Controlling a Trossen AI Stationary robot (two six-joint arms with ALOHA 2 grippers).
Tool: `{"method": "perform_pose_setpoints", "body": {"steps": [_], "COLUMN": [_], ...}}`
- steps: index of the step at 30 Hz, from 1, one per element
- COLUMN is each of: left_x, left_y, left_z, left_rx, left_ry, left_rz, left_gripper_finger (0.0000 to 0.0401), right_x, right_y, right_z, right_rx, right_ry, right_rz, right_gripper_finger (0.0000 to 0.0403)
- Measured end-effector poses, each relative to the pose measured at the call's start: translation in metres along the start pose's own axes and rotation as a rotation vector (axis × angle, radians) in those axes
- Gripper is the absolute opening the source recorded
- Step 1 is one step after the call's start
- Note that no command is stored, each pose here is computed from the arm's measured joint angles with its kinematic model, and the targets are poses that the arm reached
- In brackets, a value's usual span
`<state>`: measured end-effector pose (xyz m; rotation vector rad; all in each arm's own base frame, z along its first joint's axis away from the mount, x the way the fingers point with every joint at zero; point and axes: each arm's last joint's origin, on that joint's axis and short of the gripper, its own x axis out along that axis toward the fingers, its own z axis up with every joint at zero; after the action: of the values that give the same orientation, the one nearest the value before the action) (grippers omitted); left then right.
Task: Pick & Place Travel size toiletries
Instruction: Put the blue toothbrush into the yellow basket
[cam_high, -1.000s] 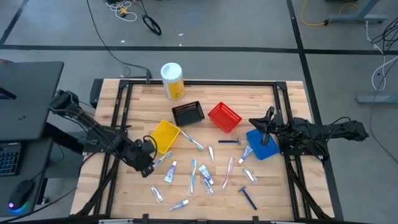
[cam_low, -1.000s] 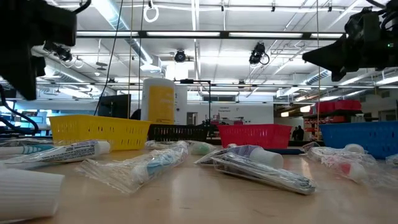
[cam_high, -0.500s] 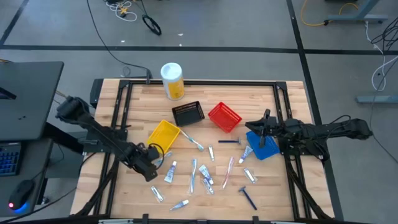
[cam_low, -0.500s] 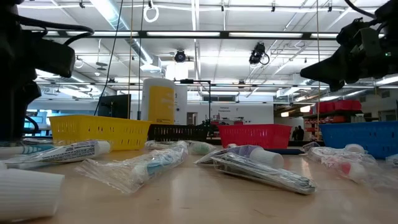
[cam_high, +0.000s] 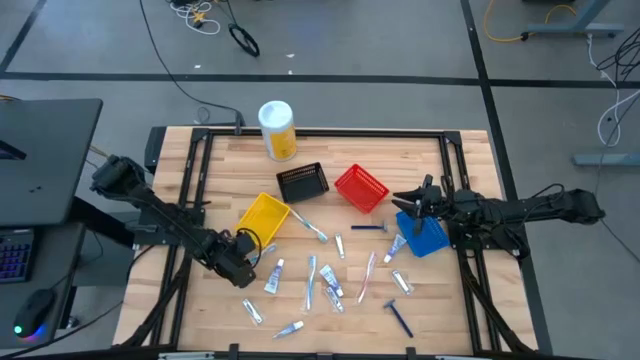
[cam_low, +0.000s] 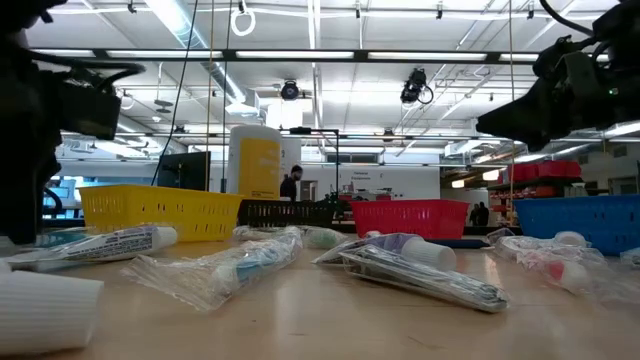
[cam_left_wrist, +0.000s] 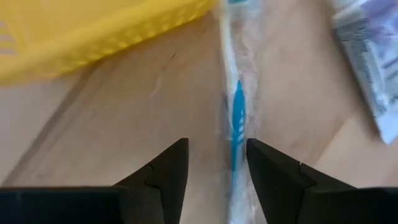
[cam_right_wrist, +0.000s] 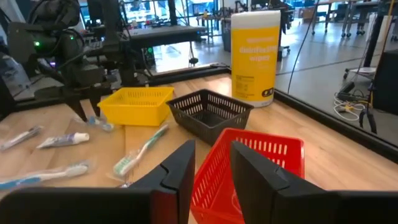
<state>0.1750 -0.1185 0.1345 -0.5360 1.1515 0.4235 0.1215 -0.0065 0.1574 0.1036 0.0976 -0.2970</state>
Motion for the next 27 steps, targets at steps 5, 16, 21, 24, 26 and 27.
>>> {"method": "perform_pose_setpoints", "body": {"steps": [5, 16, 21, 24, 26, 27], "left_x": [0.002, 0.001, -0.003, -0.007, -0.01, -0.012], "left_y": [0.001, -0.007, -0.019, -0.025, -0.026, -0.028], "left_z": [-0.005, -0.011, -0.012, -0.01, -0.007, -0.005], "left_rx": [0.067, 0.16, 0.143, 0.136, 0.137, 0.13], "left_ry": [-0.039, -0.045, -0.124, -0.262, -0.345, -0.39], "left_rz": [-0.008, -0.075, -0.179, -0.18, -0.138, -0.123], "left_gripper_finger": [0.014, 0.002, 0.0038, 0.0032, 0.0021, 0.002], "right_x": [0.001, 0.001, 0.001, 0.001, 0.001, 0.001], "right_y": [0.0, 0.0, 0.0, 0.0, 0.0, 0.0], "right_z": [-0.001, -0.001, -0.001, -0.001, -0.001, -0.001], "right_rx": [-0.004, -0.005, -0.005, -0.005, -0.005, -0.005], "right_ry": [0.012, 0.014, 0.014, 0.014, 0.014, 0.014], "right_rz": [-0.002, -0.002, -0.003, -0.003, -0.003, -0.003], "right_gripper_finger": [0.0112, 0.0112, 0.0112, 0.0112, 0.0112, 0.0112]}}
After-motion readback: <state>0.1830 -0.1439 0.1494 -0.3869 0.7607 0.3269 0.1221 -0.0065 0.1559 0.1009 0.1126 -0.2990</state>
